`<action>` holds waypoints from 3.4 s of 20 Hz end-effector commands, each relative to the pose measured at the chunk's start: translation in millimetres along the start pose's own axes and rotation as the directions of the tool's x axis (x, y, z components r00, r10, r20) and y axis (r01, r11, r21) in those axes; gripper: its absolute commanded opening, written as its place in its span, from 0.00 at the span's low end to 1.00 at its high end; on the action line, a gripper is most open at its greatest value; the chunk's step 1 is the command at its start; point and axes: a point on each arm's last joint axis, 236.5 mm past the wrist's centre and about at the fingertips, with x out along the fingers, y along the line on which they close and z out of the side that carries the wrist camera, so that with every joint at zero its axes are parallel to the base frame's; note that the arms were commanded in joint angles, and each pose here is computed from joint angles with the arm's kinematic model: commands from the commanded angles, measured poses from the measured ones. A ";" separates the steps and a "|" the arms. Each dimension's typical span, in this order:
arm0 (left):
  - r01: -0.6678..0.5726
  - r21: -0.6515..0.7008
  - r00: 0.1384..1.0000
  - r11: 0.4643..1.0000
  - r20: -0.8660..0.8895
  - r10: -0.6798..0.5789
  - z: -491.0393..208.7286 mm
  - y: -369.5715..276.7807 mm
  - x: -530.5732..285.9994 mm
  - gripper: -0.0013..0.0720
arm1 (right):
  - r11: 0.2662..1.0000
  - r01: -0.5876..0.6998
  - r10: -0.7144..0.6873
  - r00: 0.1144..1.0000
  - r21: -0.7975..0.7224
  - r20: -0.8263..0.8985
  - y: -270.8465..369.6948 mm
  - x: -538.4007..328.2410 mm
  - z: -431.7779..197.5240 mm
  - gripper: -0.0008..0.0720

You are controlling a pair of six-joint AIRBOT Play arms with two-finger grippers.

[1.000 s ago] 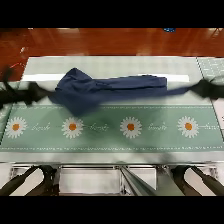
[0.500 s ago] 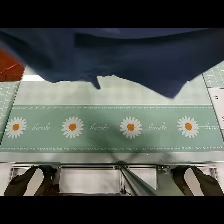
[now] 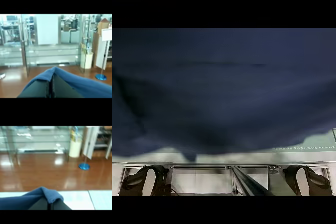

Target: Fold the shirts.

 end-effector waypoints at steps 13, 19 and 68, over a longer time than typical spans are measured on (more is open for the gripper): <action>-0.075 -0.556 0.705 0.828 -0.617 -0.350 -375.0 24.9 208.0 0.05 | 0.911 -0.050 0.314 0.725 0.409 -0.612 -39.3 249.4 -282.0 0.05; -0.167 -0.600 0.587 0.782 -0.698 -0.410 -493.9 7.1 315.2 0.05 | 0.871 0.036 0.351 0.653 0.490 -0.671 -32.7 380.9 -355.6 0.05; -0.669 -0.491 0.074 0.557 -0.790 -0.609 -626.5 3.7 -50.2 0.71 | 0.640 0.275 0.518 0.536 0.718 -0.667 -25.6 160.1 -474.9 0.58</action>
